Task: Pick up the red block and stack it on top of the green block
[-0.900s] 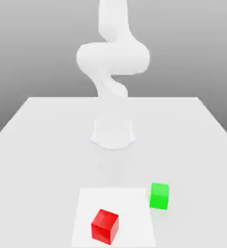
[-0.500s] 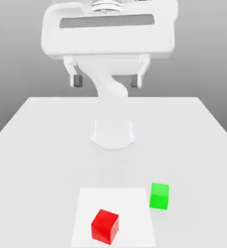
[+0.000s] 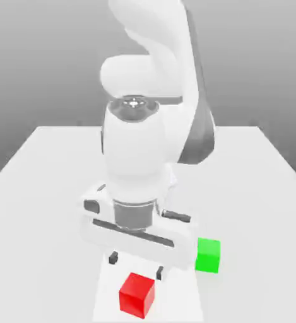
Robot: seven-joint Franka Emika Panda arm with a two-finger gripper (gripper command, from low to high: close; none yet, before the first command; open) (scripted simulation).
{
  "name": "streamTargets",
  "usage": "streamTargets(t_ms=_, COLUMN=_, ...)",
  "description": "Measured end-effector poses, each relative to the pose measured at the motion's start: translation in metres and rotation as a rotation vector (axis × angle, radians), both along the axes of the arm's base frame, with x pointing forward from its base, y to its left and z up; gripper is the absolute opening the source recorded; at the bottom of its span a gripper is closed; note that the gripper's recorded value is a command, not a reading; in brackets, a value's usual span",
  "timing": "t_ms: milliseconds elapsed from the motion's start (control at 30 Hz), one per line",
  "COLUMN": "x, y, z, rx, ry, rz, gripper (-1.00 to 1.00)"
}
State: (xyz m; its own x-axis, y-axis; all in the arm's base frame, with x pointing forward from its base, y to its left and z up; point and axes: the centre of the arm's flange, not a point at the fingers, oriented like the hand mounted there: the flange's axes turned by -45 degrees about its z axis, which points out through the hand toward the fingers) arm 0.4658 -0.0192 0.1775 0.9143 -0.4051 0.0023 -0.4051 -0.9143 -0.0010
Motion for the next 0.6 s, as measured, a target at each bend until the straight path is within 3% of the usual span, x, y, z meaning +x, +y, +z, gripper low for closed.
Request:
streamTargets(t_ms=33, x=0.000, y=0.000, z=-0.013, rx=0.000, ry=0.001, rz=-0.001, gripper=0.00)
streamTargets(t_ms=67, x=-0.001, y=0.000, z=-0.025, rx=0.000, ry=0.002, rz=-0.001, gripper=-1.00)
streamTargets(t_ms=300, x=-0.001, y=0.000, z=-0.028, rx=0.000, ry=0.001, rz=-0.001, gripper=-1.00)
streamTargets(t_ms=467, x=-0.002, y=0.002, z=0.025, rx=0.001, ry=0.002, rz=0.004, gripper=-1.00)
streamTargets(t_ms=600, x=-0.028, y=0.059, z=0.049, rx=0.029, ry=-0.004, rz=0.227, gripper=-1.00)
